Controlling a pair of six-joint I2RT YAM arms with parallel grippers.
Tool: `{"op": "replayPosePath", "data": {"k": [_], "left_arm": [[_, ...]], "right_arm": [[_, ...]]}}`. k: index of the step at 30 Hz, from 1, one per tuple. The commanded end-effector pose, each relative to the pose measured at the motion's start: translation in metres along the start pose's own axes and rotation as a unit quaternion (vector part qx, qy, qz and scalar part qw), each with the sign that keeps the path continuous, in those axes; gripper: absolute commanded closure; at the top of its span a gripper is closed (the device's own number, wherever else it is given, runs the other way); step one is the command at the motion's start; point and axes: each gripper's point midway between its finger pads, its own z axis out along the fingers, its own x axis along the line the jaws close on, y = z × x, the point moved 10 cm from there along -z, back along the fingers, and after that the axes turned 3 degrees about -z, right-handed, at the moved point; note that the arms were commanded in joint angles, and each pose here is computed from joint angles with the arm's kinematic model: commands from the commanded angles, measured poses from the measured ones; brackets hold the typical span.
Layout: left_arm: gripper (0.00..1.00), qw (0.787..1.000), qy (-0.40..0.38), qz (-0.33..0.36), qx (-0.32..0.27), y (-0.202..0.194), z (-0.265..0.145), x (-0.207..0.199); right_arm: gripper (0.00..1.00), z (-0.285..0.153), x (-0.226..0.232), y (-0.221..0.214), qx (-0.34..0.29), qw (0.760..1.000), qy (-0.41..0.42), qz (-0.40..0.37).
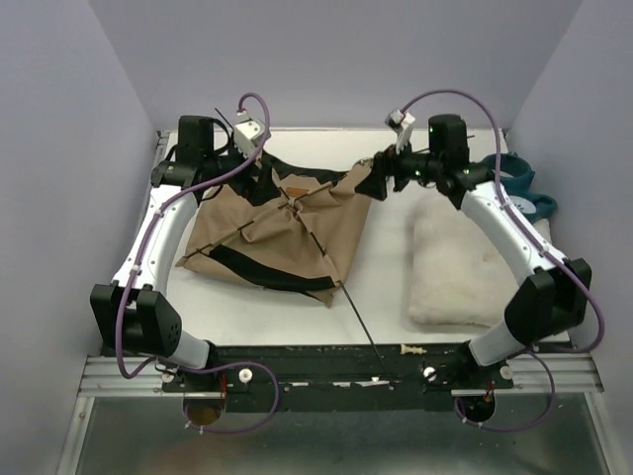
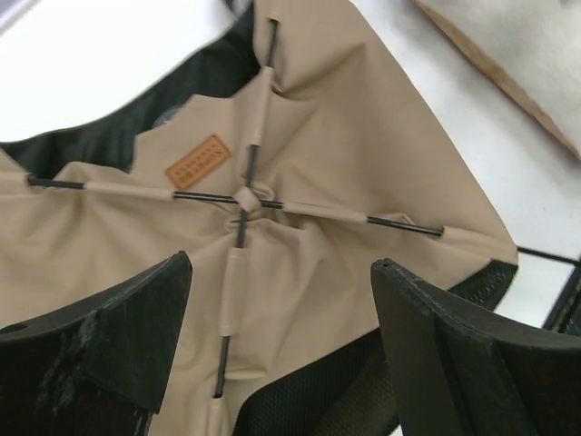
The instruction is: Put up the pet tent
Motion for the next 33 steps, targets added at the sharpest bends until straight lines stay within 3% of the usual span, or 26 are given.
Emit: {"op": "replayPosePath", "data": {"k": [1, 3, 6, 9, 12, 19, 26, 33], "left_arm": [[0.06, 0.996, -0.047, 0.048, 0.053, -0.017, 0.015, -0.015], [0.09, 0.996, -0.055, 0.046, 0.059, -0.018, 0.022, -0.011], [0.24, 0.991, -0.054, 0.053, 0.108, -0.028, 0.033, 0.0], [0.4, 0.986, -0.047, 0.063, 0.15, -0.039, 0.039, 0.012], [0.46, 0.98, -0.035, 0.086, 0.174, -0.044, 0.043, 0.02], [0.53, 0.977, -0.053, 0.126, 0.166, -0.039, 0.061, 0.031], [0.52, 0.979, -0.067, 0.136, 0.139, -0.011, 0.101, 0.026], [0.52, 0.973, -0.062, 0.153, 0.162, -0.017, 0.142, 0.027]], "right_arm": [[0.05, 0.008, -0.072, 0.01, 0.101, 0.985, -0.033, -0.136], [0.08, 0.022, -0.093, 0.02, 0.128, 0.982, -0.03, -0.136], [0.08, 0.043, -0.107, 0.017, 0.142, 0.983, 0.01, -0.114], [0.07, 0.062, -0.107, 0.01, 0.129, 0.985, 0.022, -0.113], [0.09, 0.073, -0.1, 0.006, 0.14, 0.986, 0.018, -0.089], [0.09, 0.069, -0.101, -0.023, 0.159, 0.983, -0.089, 0.01], [0.06, 0.064, -0.106, -0.026, 0.151, 0.977, -0.138, 0.064], [0.03, 0.057, -0.112, -0.027, 0.141, 0.974, -0.151, 0.097]]}}
